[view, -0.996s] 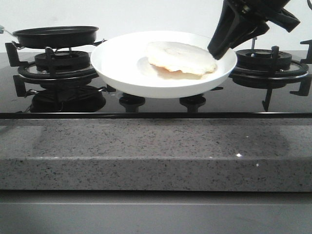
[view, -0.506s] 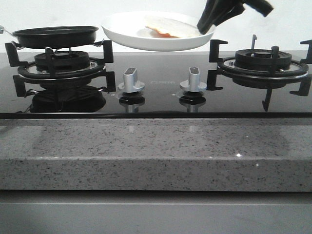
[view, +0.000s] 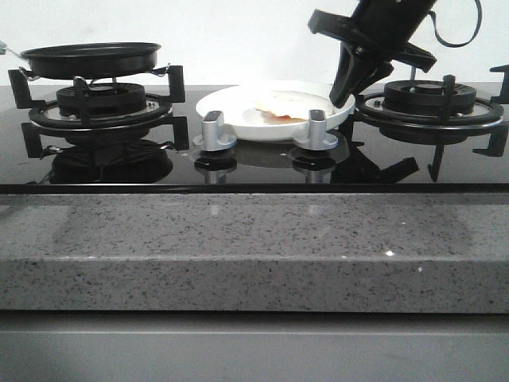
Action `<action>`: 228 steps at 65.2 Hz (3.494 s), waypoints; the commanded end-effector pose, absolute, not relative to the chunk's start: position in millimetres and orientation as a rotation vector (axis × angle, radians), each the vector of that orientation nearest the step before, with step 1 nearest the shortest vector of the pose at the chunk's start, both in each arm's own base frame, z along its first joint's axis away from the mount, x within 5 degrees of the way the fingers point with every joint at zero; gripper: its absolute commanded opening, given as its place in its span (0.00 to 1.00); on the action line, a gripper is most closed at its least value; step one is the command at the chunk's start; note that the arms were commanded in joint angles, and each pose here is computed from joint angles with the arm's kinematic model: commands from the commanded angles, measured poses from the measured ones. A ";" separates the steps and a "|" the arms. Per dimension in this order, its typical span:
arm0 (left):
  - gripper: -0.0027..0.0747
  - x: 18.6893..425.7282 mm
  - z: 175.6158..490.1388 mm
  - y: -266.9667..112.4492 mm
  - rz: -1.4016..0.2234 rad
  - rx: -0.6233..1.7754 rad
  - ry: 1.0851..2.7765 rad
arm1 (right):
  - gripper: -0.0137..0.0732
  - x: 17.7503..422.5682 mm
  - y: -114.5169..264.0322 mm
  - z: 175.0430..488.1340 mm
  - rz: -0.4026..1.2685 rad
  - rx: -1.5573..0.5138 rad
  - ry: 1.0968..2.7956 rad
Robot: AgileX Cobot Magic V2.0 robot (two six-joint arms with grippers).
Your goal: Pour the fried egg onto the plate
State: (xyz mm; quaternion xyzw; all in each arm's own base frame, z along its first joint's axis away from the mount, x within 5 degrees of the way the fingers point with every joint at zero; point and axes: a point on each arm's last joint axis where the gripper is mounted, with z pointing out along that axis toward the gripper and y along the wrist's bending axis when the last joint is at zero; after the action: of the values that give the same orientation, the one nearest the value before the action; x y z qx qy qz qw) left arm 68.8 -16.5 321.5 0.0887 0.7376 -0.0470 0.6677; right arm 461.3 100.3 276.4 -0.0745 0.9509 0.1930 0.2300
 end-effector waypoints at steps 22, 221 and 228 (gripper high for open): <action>0.01 69.5 335.7 -14.8 -0.112 0.159 1.578 | 0.37 450.0 95.1 318.3 0.504 -0.251 2.542; 0.01 69.5 335.7 -14.8 -0.112 0.159 1.578 | 0.09 81.3 10.5 297.7 0.097 -0.110 1.765; 0.01 69.8 335.5 -14.6 -0.110 0.156 1.574 | 0.09 81.3 10.5 297.7 0.097 -0.110 1.765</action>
State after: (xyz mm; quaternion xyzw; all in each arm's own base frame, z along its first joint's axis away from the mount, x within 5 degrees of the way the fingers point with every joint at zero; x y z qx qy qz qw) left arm 68.8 -16.5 321.5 0.0887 0.7376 -0.0470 0.6677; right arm 79.4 10.6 282.5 -0.0497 0.8042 0.0430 0.5907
